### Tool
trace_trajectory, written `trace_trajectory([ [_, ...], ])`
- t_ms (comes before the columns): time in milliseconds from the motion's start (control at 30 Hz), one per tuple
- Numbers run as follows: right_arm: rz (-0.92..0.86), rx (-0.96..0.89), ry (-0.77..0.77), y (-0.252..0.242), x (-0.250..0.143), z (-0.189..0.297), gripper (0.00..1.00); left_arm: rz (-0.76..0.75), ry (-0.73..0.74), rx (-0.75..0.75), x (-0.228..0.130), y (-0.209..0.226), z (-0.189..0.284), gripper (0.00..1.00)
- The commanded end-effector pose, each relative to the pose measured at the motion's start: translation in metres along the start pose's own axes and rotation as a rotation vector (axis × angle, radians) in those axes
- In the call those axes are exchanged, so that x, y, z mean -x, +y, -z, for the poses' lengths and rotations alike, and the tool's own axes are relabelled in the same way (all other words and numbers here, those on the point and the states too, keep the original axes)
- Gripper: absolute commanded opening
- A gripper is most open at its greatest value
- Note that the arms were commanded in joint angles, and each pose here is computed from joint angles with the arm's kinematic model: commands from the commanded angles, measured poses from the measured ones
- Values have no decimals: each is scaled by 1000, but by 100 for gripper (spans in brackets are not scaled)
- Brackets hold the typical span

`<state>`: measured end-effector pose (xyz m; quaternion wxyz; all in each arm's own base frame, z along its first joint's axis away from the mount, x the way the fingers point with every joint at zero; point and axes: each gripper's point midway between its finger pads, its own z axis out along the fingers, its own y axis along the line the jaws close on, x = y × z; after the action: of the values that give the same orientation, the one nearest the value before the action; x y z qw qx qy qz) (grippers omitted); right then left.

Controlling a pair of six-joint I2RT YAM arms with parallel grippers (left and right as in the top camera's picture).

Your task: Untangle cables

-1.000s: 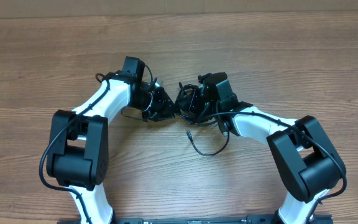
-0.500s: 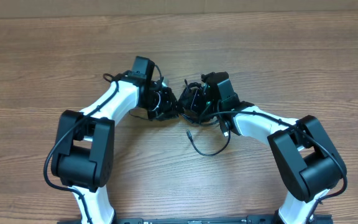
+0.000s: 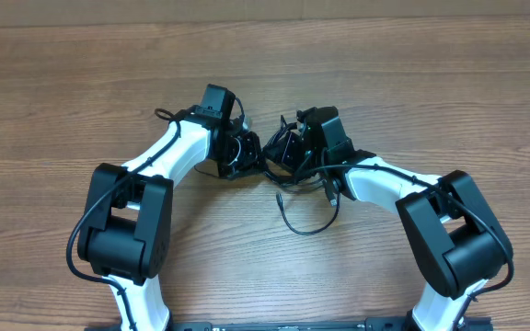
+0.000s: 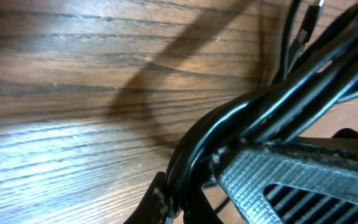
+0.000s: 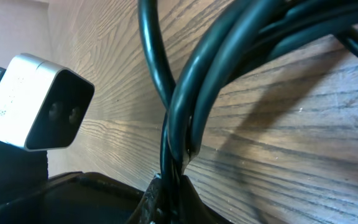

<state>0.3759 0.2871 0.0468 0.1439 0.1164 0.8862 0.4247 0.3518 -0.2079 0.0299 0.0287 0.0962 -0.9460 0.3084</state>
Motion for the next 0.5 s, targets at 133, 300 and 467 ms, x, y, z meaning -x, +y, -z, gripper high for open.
trace_trajectory([
  [133,25,14,25,12,-6,4,4,-146,18,84,-9,21,4,4],
  [300,22,-55,-1,-3,-4,4,4,-153,59,105,-15,36,12,4],
  [467,71,-132,-8,-19,-4,6,4,-170,113,9,-21,41,27,4],
])
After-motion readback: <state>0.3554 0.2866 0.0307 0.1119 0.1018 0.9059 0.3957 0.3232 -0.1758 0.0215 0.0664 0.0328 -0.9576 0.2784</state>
